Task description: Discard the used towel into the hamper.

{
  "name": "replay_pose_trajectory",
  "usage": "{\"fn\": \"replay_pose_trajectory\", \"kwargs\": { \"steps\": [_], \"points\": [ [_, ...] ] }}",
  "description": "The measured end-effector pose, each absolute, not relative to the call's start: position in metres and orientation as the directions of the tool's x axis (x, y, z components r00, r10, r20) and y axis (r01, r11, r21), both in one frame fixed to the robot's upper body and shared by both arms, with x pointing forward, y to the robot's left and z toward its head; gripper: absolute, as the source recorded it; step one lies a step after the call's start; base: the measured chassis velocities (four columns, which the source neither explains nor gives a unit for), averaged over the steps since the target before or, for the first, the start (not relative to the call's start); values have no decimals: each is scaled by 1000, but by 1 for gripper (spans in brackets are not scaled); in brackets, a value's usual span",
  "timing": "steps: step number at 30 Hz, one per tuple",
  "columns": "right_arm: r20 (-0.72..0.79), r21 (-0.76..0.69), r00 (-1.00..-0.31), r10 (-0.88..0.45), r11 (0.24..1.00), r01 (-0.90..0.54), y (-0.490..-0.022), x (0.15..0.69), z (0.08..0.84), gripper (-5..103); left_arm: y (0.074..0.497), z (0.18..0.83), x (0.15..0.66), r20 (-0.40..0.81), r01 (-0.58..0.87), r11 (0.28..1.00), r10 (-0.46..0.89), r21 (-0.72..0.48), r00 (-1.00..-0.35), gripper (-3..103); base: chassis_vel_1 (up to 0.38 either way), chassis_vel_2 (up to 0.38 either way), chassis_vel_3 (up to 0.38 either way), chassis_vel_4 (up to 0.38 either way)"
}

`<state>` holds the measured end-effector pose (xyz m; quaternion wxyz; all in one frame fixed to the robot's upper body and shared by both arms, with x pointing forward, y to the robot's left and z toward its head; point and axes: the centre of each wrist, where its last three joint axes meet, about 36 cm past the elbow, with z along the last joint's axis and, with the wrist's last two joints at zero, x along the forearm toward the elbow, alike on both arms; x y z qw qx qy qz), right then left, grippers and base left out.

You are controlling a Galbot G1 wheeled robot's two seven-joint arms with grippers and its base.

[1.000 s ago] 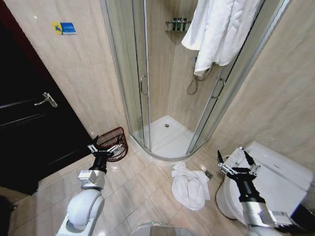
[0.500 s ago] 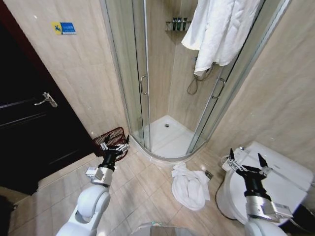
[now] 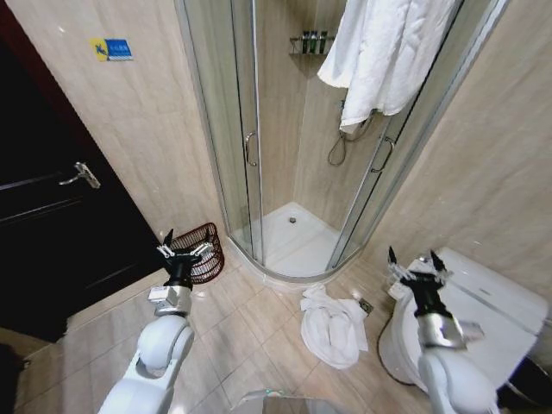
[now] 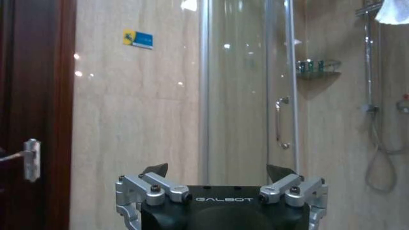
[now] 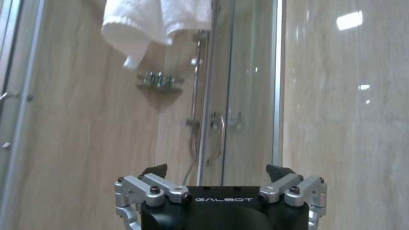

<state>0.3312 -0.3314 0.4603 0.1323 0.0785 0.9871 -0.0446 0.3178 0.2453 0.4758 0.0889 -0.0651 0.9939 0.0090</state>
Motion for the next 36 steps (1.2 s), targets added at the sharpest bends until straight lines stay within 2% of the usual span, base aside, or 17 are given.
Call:
{"fn": "replay_pose_trajectory", "kwargs": {
  "steps": [4,11,22,28,36],
  "points": [
    [-332,-73,-935,128,984,161,-336,359,472,100,244,473,322,-165,-117,993,-114,14,-980,100,0,0,0,0],
    [-434,-99,-901,13,993,63,-337,414,512,100,248,449,333,-204,-209,978,-200,23,-958,100,0,0,0,0],
    [-508,-111,-856,-97,993,-47,-340,451,585,100,303,465,356,-337,-332,940,-289,75,-896,100,0,0,0,0],
    [-517,-156,-844,-143,985,-72,-353,463,624,100,309,468,364,-320,-372,927,-339,45,-884,100,0,0,0,0],
    [-538,-231,-825,-171,972,-50,-366,497,669,100,302,459,364,-290,-326,944,-299,50,-909,100,0,0,0,0]
  ]
}}
